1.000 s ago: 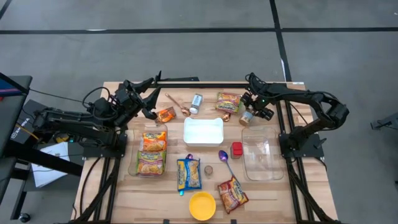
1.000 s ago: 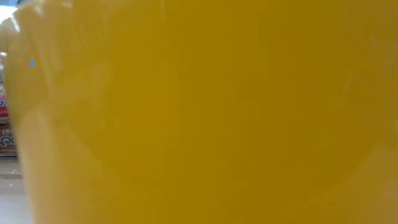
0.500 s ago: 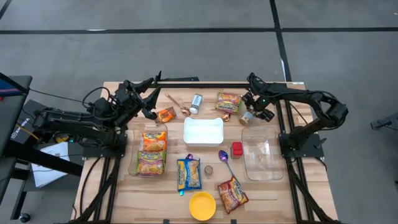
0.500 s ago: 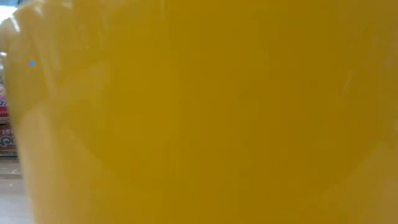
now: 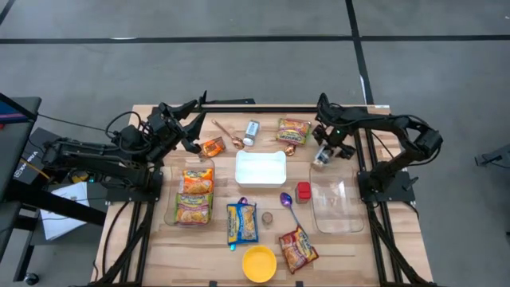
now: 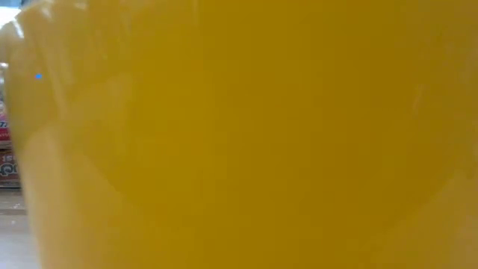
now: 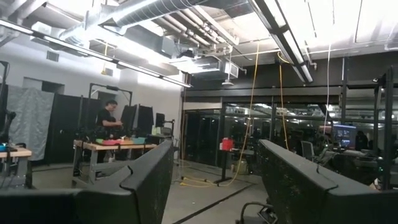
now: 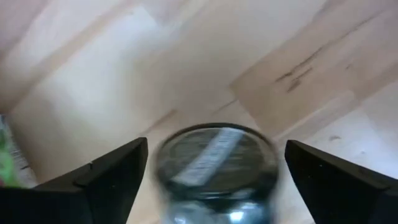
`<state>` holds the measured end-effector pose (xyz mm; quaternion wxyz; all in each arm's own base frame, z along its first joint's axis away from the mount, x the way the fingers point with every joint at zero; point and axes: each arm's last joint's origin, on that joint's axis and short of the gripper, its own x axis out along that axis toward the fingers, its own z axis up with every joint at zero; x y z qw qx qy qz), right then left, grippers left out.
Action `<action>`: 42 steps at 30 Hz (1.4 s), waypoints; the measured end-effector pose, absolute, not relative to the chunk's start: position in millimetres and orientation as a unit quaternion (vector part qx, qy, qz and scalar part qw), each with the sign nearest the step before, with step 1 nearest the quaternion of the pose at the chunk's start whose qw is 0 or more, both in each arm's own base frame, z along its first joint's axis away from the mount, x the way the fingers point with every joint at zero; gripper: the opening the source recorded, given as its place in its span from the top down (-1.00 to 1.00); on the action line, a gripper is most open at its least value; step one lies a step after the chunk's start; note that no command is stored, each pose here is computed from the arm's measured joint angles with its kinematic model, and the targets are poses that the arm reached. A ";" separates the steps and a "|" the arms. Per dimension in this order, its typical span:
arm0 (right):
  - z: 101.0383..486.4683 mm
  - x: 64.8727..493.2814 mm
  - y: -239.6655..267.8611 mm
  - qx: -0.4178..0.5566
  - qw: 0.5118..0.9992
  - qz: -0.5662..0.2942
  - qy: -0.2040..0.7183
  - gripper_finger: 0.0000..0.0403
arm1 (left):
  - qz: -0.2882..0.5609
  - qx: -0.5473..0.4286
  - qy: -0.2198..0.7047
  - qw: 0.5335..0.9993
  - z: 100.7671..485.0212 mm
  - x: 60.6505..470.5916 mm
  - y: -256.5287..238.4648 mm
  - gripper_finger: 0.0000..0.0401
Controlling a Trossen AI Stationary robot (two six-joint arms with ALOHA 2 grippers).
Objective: Pick & Place Food Item
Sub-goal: Put the gold seasoning bottle into the right transparent bin
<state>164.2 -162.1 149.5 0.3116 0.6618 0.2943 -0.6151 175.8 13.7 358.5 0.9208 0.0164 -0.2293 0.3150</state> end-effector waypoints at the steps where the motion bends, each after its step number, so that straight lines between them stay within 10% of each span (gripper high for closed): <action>1: 149.7 164.4 -162.3 0.662 0.313 -0.615 0.294 -0.84 | 0.315 0.016 -0.229 0.921 358.5 175.8 13.7 -0.13; 21: 150.9 165.6 -163.6 0.662 0.321 -0.613 0.288 -0.81 | 0.311 0.018 -0.230 0.922 358.6 175.9 13.5 -0.13; 42: 152.1 170.4 -169.4 0.672 0.329 -0.618 0.240 -0.33 | 0.311 0.018 -0.230 0.922 358.6 175.9 13.5 -0.13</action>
